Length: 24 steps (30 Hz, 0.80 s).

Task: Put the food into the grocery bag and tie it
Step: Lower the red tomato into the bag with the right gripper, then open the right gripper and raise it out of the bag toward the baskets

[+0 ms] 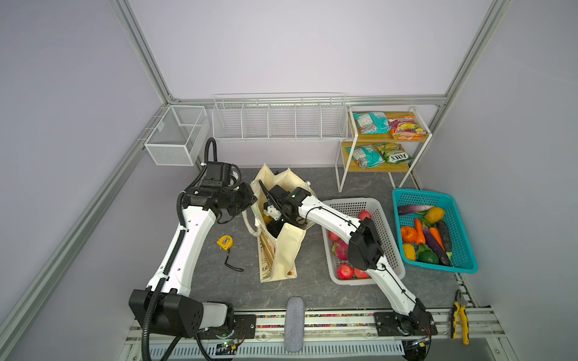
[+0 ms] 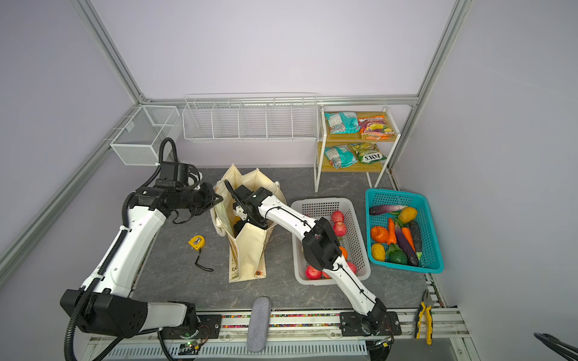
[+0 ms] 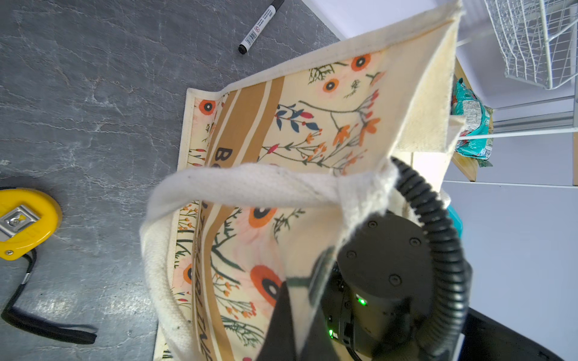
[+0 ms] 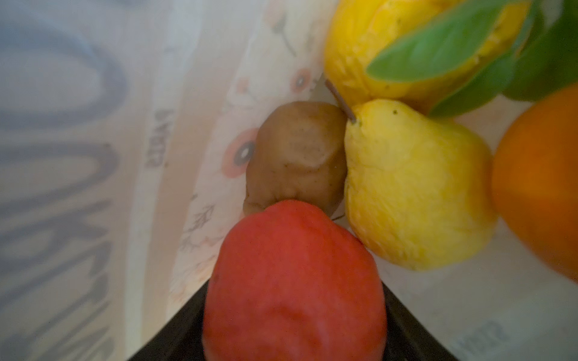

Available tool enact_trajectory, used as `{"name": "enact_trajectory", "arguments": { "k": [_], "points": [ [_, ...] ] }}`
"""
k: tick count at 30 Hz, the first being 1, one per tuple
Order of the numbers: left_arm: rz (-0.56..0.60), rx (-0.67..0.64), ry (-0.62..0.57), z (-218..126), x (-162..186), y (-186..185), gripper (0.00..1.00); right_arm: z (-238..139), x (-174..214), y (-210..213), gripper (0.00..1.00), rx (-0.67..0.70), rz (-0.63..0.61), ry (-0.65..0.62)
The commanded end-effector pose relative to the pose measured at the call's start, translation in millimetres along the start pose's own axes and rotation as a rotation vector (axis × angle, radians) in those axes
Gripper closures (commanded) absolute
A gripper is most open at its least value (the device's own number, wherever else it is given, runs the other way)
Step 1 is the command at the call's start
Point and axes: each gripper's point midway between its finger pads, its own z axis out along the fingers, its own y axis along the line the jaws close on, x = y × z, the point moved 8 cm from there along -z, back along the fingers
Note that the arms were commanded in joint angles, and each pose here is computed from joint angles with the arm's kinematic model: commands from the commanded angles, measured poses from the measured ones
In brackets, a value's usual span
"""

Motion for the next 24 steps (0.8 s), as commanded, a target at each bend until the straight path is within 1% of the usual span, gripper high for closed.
{"name": "enact_trajectory", "arguments": {
  "k": [1,11,13,19,24],
  "points": [
    [0.025,0.031,-0.007,-8,4,-3,1.0,10,0,-7,0.23,0.016,0.012,0.009],
    [0.013,0.023,-0.002,-5,8,2,1.0,4,1,-9,0.1,0.04,0.004,-0.023],
    [0.013,0.024,-0.001,-4,8,2,1.0,1,1,-9,0.12,0.044,0.0,-0.031],
    [0.011,0.022,-0.006,-5,7,1,1.0,-10,-3,-11,0.12,0.052,-0.008,-0.063],
    [0.009,0.02,-0.013,-6,7,1,1.0,-27,-7,-13,0.12,0.06,-0.009,-0.106]
  ]
}}
